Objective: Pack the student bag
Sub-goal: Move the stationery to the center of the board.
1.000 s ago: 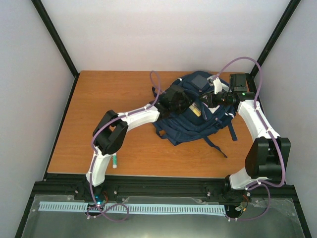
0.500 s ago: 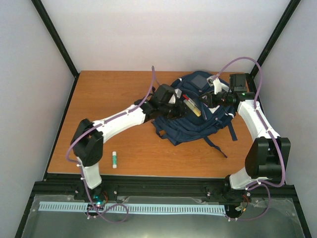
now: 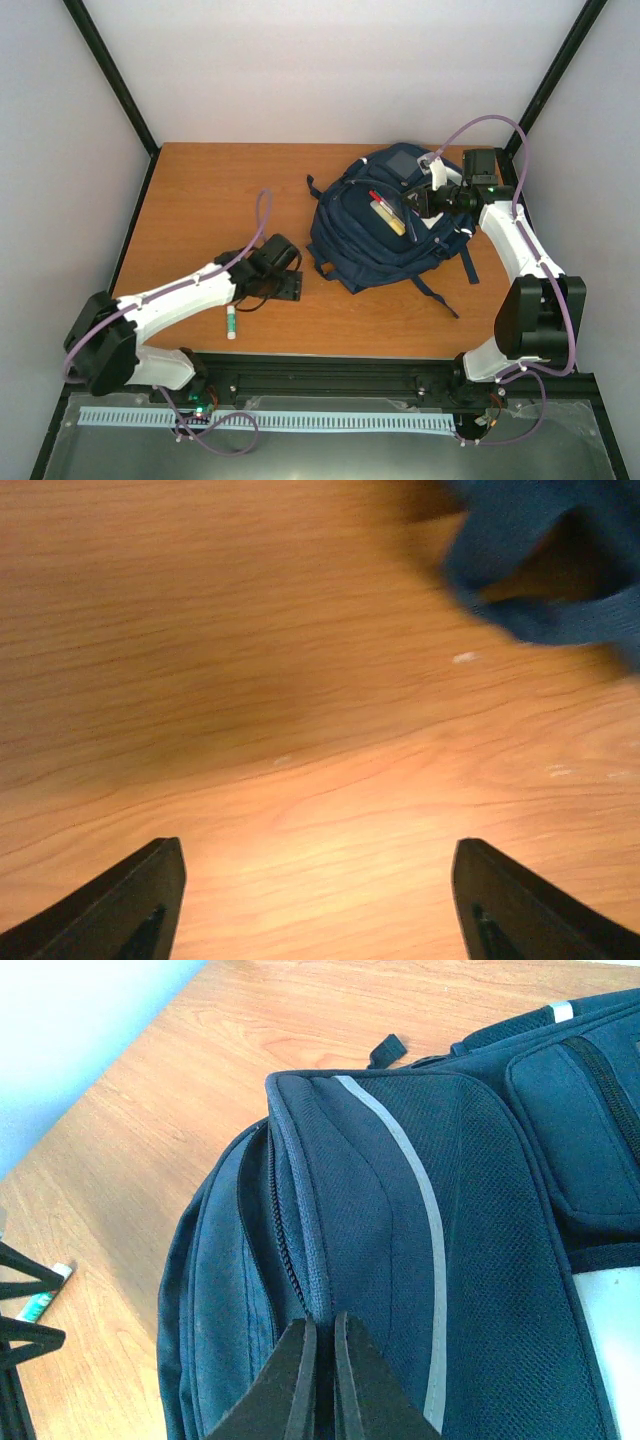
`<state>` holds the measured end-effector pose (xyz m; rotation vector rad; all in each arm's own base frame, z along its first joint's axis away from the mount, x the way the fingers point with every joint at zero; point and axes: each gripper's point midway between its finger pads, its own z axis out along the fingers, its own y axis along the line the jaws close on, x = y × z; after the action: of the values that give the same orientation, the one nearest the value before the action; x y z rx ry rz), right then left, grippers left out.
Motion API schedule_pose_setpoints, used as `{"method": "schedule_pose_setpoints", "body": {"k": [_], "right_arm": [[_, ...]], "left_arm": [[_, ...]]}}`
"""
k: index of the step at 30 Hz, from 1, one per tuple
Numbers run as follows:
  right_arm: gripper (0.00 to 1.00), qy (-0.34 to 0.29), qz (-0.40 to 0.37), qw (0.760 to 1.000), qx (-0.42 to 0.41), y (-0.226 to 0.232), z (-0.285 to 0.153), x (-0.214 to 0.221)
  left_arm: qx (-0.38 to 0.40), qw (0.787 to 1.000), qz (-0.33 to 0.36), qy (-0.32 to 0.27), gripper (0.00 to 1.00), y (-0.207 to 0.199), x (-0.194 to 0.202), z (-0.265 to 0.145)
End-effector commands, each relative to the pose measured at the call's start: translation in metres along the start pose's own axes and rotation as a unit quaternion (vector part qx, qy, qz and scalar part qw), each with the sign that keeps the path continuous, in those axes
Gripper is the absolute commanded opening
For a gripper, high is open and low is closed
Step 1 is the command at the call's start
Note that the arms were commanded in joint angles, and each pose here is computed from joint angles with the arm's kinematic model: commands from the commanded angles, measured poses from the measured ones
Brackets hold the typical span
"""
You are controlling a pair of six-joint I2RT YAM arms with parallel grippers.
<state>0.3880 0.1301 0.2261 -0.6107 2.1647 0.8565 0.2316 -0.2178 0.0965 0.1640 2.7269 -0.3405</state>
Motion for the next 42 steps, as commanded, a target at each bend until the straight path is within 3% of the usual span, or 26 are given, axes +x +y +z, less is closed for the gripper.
{"method": "schedule_pose_setpoints", "body": {"k": [1, 8, 13, 20, 24, 31, 40, 42], "right_arm": [[0.03, -0.012, -0.002, 1.000, -0.009, 0.000, -0.002, -0.006], [0.03, -0.013, -0.002, 1.000, -0.011, 0.001, -0.002, -0.007], [0.03, -0.015, -0.003, 1.000, -0.011, 0.002, -0.004, -0.007], [0.03, -0.015, -0.004, 1.000, -0.013, 0.004, -0.004, -0.008], [0.03, -0.015, -0.004, 1.000, -0.013, 0.004, -0.004, -0.008], [0.03, -0.014, -0.002, 1.000, -0.013, 0.003, -0.003, -0.007], [0.03, -0.011, 0.000, 1.000, -0.012, 0.001, -0.002, -0.006], [0.03, -0.011, 0.001, 1.000, -0.012, 0.000, -0.001, -0.005]], "left_arm": [[-0.106, 0.993, -0.025, -0.035, 0.80, 0.057, 0.013, -0.014], [-0.211, 0.970, -0.111, -0.047, 0.96, 0.116, 0.043, -0.024], [-0.243, 0.955, -0.167, -0.042, 0.92, 0.139, 0.056, -0.026], [-0.199, 0.960, -0.195, -0.011, 0.85, 0.137, 0.074, -0.008], [-0.177, 0.965, -0.193, 0.007, 0.76, 0.131, 0.082, 0.004], [-0.143, 0.973, -0.180, 0.034, 0.48, 0.116, 0.085, 0.019], [-0.081, 0.983, -0.151, 0.064, 0.33, 0.082, 0.085, 0.038], [-0.068, 0.986, -0.134, 0.068, 0.25, 0.070, 0.084, 0.042]]}}
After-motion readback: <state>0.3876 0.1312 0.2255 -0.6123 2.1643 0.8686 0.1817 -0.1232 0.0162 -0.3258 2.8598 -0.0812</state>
